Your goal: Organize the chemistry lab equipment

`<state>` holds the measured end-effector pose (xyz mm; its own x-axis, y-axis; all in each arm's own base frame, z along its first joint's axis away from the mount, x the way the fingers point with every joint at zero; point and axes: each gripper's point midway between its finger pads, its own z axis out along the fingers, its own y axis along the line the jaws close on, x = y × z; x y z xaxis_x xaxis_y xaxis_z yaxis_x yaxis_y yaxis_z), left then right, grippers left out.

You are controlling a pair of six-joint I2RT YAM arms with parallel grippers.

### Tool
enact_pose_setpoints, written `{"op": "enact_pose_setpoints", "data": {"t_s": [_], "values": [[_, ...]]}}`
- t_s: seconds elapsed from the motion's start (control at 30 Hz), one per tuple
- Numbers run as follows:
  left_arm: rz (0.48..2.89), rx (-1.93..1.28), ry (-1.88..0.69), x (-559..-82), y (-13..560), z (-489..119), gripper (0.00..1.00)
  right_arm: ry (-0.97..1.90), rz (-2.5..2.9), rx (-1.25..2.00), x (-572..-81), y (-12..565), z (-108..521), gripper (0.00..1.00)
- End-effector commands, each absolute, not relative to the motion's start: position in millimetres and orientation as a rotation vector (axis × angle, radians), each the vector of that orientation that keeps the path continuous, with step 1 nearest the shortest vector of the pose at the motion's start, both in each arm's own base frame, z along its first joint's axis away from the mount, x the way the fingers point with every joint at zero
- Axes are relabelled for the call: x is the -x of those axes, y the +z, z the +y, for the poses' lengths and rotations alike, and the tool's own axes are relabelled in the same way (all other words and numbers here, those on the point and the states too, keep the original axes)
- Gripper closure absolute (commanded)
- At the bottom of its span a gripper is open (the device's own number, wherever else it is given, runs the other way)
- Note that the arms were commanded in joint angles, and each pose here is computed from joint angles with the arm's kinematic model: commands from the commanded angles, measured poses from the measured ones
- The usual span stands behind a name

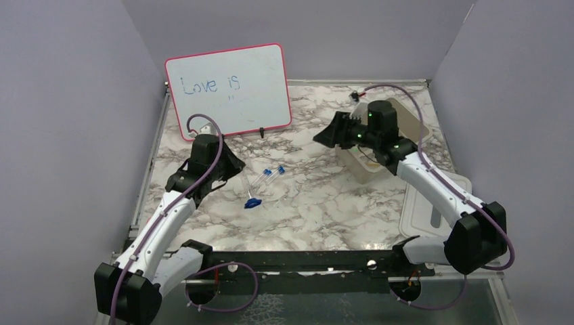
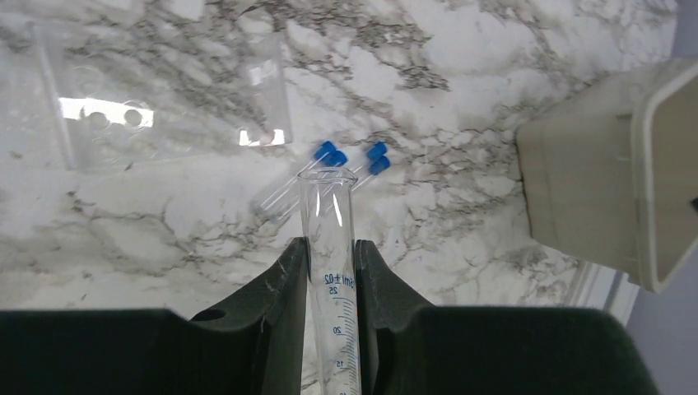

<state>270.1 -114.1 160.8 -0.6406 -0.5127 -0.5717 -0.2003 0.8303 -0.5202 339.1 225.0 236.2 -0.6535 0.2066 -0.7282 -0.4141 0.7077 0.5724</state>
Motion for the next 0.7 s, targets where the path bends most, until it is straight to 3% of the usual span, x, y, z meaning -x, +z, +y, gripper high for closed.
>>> {"op": "enact_pose_setpoints", "data": {"t_s": [0.0,0.27,0.67], "values": [[2.125,0.244,-0.817,-285.6,213.9,-157.8,0.95,1.257,1.955,0.326,-300.7,257.2,296.8,0.35],[1.909,0.098,-1.111,-288.7,270.4,-195.0,0.95,1.516,1.907,0.324,-267.3,261.3,357.3,0.29],[1.785,0.074,-1.168,-286.3,292.4,-197.5,0.95,1.698,1.928,0.354,-248.2,257.0,410.4,0.31]]}}
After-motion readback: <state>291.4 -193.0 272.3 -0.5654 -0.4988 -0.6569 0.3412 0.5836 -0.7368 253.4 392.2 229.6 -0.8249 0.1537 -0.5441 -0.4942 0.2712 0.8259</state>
